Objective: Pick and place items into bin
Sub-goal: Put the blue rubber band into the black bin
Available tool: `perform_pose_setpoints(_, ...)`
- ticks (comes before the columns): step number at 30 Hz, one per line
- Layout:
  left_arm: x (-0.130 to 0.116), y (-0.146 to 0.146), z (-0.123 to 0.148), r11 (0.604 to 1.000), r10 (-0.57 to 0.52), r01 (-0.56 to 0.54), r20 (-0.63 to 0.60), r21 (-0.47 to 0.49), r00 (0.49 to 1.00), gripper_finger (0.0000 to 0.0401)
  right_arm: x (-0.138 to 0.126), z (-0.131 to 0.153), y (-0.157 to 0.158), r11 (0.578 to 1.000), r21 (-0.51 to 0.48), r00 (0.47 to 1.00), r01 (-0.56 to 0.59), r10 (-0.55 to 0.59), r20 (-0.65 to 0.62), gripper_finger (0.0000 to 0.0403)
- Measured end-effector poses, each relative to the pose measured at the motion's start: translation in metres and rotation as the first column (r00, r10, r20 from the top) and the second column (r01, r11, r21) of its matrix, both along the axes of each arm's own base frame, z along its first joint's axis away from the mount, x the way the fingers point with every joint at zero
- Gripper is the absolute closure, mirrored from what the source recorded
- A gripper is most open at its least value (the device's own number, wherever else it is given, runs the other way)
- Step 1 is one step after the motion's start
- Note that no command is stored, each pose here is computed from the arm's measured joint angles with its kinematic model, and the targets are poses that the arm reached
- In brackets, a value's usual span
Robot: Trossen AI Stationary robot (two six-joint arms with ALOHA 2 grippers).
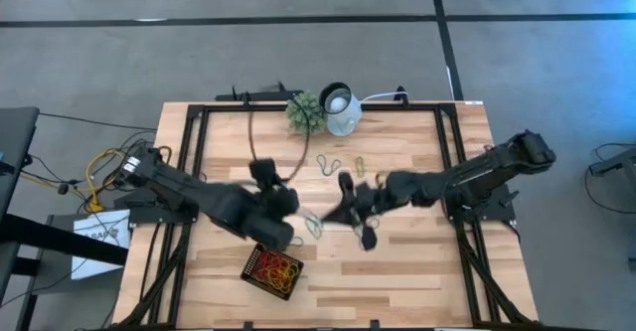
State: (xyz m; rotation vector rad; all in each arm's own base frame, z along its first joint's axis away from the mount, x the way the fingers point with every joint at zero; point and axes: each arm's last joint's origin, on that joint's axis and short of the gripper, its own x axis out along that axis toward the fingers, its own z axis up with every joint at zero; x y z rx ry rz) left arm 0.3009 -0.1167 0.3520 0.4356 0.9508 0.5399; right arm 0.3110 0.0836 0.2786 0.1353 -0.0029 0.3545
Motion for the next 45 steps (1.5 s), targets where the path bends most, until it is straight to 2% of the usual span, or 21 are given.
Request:
perform_pose_setpoints(2,0.012,-0.007,-0.021,0.999,-0.048,0.047,0.054,0.021,0.997,0.0239,-0.003,-0.003,0.004,0.999,-0.033,1.0,-0.018,0.018,-0.017,0.0403)
perform_pose_setpoints(4,0.026,-0.014,-0.037,0.992,-0.126,0.127,0.118,-0.004,0.985,0.0239,-0.009,0.011,0.007,0.999,-0.03,0.999,-0.028,0.029,0.035,0.0403)
perform_pose_setpoints(7,0.04,-0.021,-0.044,0.976,-0.206,0.217,0.214,-0.029,0.955,0.0239,-0.01,0.008,0.008,0.999,-0.04,1.0,-0.018,0.018,-0.002,0.0403)
perform_pose_setpoints(9,0.042,-0.021,-0.043,0.978,-0.198,0.207,0.246,-0.011,0.949,0.0239,-0.01,-0.005,0.006,0.998,-0.068,0.995,0.013,-0.019,-0.093,0.0403)
perform_pose_setpoints(13,0.036,-0.02,-0.036,0.99,-0.133,0.113,0.289,0.083,0.948,0.0239,-0.015,0.004,0.002,0.994,-0.078,0.992,0.08,-0.087,-0.09,0.0403)
perform_pose_setpoints(16,0.035,-0.02,-0.028,0.991,-0.127,0.11,0.338,0.069,0.932,0.0239,-0.015,0.0,-0.001,0.989,-0.105,0.987,0.1,-0.112,-0.114,0.0403)
perform_pose_setpoints(20,0.037,-0.022,-0.028,0.988,-0.154,0.155,0.345,0.027,0.926,0.0239,-0.014,0.002,-0.006,0.989,-0.098,0.987,0.115,-0.125,-0.099,0.0403)
perform_pose_setpoints(27,0.038,-0.023,-0.026,0.985,-0.168,0.171,0.358,0.024,0.918,0.0239,-0.009,-0.002,-0.013,0.985,-0.096,0.984,0.141,-0.151,-0.097,0.0403)
perform_pose_setpoints(32,0.041,-0.026,-0.025,0.97,-0.223,0.242,0.356,-0.008,0.907,0.0239,-0.008,0.0,-0.017,0.983,-0.091,0.983,0.158,-0.165,-0.082,0.0403)
perform_pose_setpoints(41,0.041,-0.025,-0.025,0.97,-0.227,0.243,0.351,-0.003,0.909,0.0239,-0.008,-0.002,-0.018,0.974,-0.119,0.974,0.195,-0.206,-0.093,0.0403)
perform_pose_setpoints(45,0.044,-0.019,-0.026,0.972,-0.207,0.234,0.358,-0.034,0.91,0.0241,-0.008,0.0,-0.018,0.972,-0.126,0.976,0.198,-0.208,-0.069,0.0403)
